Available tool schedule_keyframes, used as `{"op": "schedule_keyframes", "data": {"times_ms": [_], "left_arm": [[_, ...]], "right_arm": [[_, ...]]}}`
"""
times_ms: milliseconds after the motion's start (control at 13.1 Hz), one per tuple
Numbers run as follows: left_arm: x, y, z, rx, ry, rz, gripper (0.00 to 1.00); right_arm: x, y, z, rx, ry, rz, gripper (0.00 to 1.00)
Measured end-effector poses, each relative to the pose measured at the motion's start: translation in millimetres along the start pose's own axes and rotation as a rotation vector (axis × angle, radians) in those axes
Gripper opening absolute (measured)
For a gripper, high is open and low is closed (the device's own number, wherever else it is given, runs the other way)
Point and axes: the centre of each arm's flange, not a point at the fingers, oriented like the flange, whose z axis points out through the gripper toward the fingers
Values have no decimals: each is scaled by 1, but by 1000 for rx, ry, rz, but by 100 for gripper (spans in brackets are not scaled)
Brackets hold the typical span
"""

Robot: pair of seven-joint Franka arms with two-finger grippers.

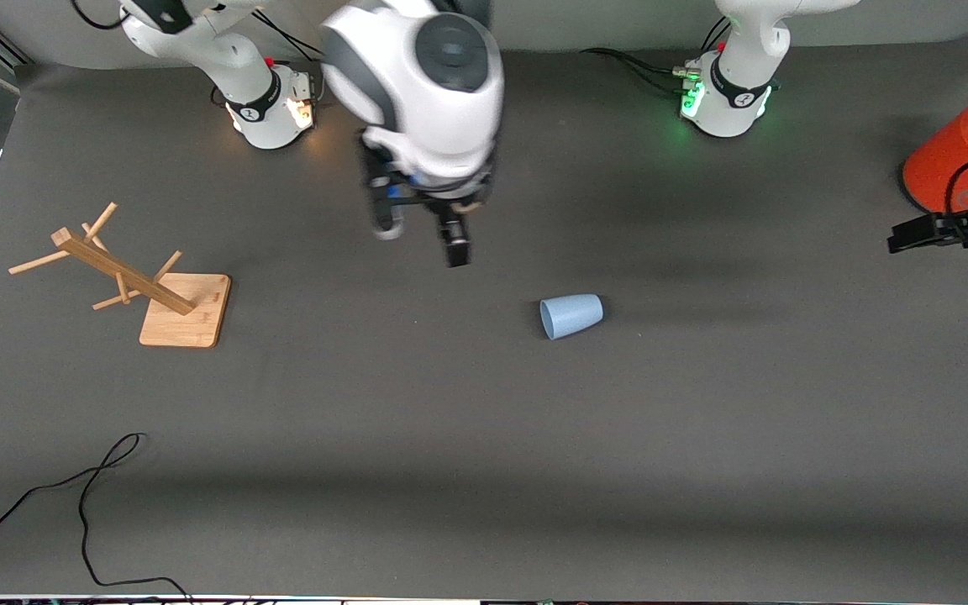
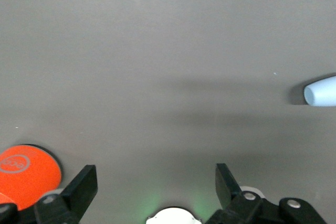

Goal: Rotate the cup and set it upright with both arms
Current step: 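Retract the right gripper while the left gripper reaches toward the cup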

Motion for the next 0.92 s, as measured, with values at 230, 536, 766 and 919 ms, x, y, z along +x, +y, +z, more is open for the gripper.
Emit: {"op": "schedule_keyframes", "data": {"times_ms": [230, 536, 766, 919], "left_arm": [[-3, 56, -8, 9, 18, -20, 100], [-11, 172, -13, 17, 43, -120, 100], [-4, 251, -4, 20, 54, -206, 100], [0, 306, 13, 46, 68, -260, 100]], "right_arm": [[113, 1, -32, -8, -1, -205, 100], [241, 25, -51, 6, 6, -451, 100], [321, 47, -51, 42, 9, -624, 100], [374, 58, -41, 62, 3, -746, 100]]}}
